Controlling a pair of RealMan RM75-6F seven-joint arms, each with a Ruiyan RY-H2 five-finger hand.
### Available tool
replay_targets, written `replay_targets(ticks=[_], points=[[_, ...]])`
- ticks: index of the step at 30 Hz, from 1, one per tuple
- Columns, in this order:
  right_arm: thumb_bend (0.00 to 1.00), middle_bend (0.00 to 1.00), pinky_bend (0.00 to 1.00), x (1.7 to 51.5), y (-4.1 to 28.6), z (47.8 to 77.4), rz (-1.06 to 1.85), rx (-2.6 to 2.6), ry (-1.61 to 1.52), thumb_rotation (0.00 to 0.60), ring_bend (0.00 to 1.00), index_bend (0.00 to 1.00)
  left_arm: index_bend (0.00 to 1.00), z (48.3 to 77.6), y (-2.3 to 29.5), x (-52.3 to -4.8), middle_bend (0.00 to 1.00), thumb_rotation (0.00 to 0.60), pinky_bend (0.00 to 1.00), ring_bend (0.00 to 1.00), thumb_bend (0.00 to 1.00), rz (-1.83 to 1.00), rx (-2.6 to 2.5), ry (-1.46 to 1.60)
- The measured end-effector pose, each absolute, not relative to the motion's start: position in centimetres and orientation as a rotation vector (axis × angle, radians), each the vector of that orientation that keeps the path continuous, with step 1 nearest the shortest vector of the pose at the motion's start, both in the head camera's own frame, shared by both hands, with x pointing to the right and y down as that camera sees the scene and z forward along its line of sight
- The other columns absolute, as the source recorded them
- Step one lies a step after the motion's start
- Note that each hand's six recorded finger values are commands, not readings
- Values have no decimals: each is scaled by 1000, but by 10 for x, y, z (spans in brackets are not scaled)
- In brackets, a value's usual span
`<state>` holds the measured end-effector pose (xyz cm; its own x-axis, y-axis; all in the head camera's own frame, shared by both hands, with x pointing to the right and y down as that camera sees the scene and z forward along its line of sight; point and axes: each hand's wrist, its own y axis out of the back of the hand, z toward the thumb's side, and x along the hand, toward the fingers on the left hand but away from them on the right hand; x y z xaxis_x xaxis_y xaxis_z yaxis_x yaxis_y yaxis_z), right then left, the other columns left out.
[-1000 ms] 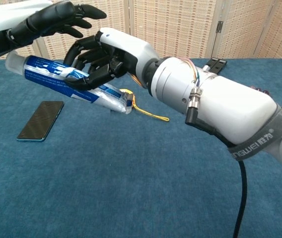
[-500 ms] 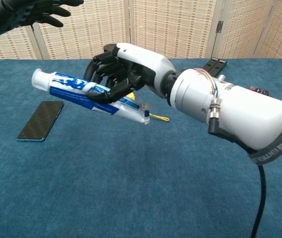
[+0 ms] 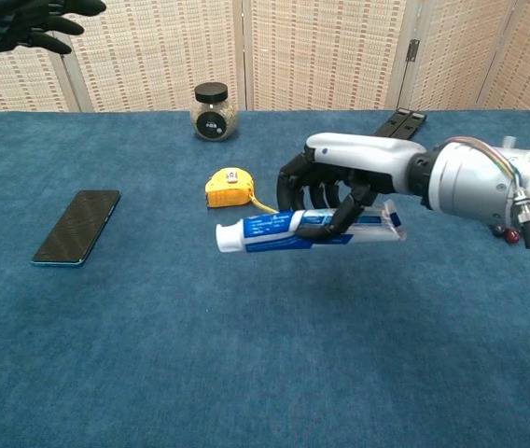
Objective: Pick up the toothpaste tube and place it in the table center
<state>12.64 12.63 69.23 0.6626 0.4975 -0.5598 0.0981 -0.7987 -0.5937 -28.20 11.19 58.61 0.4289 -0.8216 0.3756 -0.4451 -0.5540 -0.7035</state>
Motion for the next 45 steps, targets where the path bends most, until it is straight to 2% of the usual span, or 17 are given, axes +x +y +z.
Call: replay_targets(ticks=[7,12,15,18,20,22,25,28,30,32,33,34,35,41,45], points=[[494,532,524,146,120,705,1044,-2250,-405,600,496,674,0,592,112,-290,0,0,127,0,0,-1003,-2163,1088],[359,447,482,154,115,716,1059,-2201,-371,600,430,540,0,595,113,-294,0,0,126,0,0,-1023,-2154,1099],[273,368,436,156,113,720,1065,-2191,-348,600,370,424,0,596,112,-297,0,0,126,0,0,-1028,-2149,1106],[231,258,356,157,110,721,1067,-2178,-325,600,275,215,0,596,112,-299,0,0,127,0,0,-1034,-2142,1110],[228,204,315,159,108,719,1068,-2172,-320,600,227,117,0,595,111,-301,0,0,126,0,0,-1038,-2137,1115],[228,171,293,161,107,716,1070,-2166,-318,600,196,60,0,595,110,-304,0,0,126,0,0,-1044,-2129,1118],[228,170,290,168,102,707,1071,-2157,-339,600,190,53,0,593,108,-310,0,2,126,0,0,-1060,-2112,1115],[295,211,290,183,94,692,1075,-2137,-399,600,190,54,0,591,106,-322,0,114,126,0,0,-1090,-2073,1118],[370,257,290,199,87,678,1081,-2112,-456,600,202,77,0,590,105,-331,0,276,126,0,0,-1108,-2042,1138],[441,303,293,217,82,663,1093,-2077,-520,600,236,139,0,589,104,-341,0,463,126,0,0,-1128,-2011,1162],[458,318,297,225,80,658,1100,-2063,-547,600,251,168,0,588,104,-348,0,538,126,0,0,-1147,-1986,1175],[461,325,300,234,80,652,1111,-2047,-573,600,257,188,0,587,104,-354,0,577,126,0,0,-1164,-1966,1184],[460,332,303,248,79,644,1128,-2024,-609,600,261,206,0,587,104,-360,0,600,126,0,0,-1182,-1946,1189],[392,334,305,322,88,602,1232,-1880,-763,600,263,224,0,582,110,-403,0,600,126,0,0,-1296,-1815,1252],[338,295,305,360,105,585,1285,-1816,-859,600,263,224,0,579,120,-428,0,600,126,0,0,-1361,-1745,1287]])
